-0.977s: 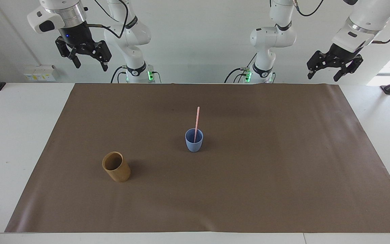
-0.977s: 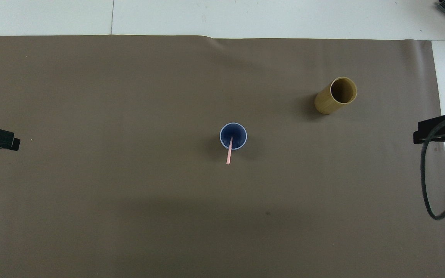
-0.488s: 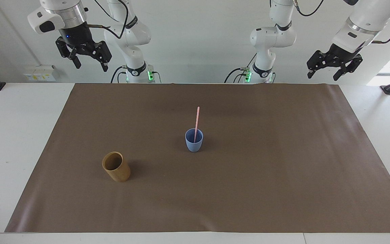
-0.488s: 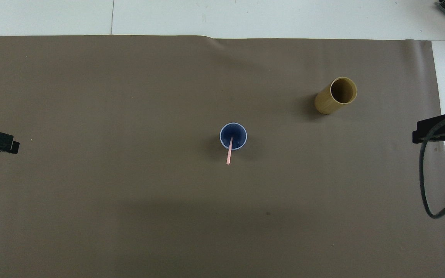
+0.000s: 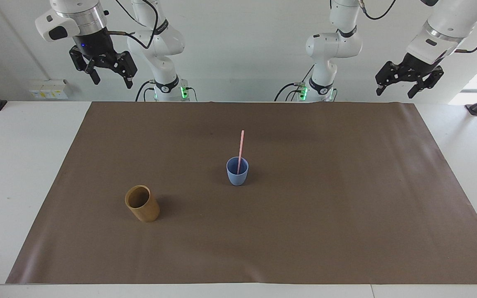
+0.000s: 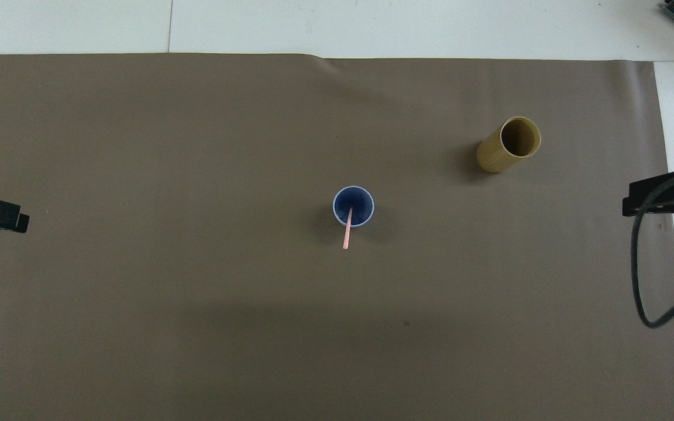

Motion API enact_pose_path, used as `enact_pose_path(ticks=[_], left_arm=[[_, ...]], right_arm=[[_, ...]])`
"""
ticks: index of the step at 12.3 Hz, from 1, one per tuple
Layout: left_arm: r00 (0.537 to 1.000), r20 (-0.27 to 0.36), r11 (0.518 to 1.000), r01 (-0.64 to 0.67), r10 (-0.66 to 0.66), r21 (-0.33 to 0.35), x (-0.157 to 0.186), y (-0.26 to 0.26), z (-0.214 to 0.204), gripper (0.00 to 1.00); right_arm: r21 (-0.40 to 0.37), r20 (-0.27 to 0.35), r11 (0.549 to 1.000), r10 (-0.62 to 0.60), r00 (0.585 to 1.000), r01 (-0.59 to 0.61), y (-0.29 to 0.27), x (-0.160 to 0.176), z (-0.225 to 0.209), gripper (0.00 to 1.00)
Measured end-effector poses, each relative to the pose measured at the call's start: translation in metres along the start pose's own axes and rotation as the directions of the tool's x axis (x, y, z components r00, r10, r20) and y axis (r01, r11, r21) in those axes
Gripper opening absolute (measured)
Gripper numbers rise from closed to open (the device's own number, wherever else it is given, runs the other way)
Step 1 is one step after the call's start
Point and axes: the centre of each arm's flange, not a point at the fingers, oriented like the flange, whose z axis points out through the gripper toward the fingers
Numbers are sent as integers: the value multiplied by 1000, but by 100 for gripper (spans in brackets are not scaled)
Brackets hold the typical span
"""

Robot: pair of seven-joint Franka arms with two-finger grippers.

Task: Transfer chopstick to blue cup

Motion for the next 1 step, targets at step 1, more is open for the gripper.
enact_pose_path(ticks=[1], left_arm=[[1000,0,1000,0,0,0,0,0,0,100]], right_arm=[[0,0,1000,0,1000,0,0,0,0,100]])
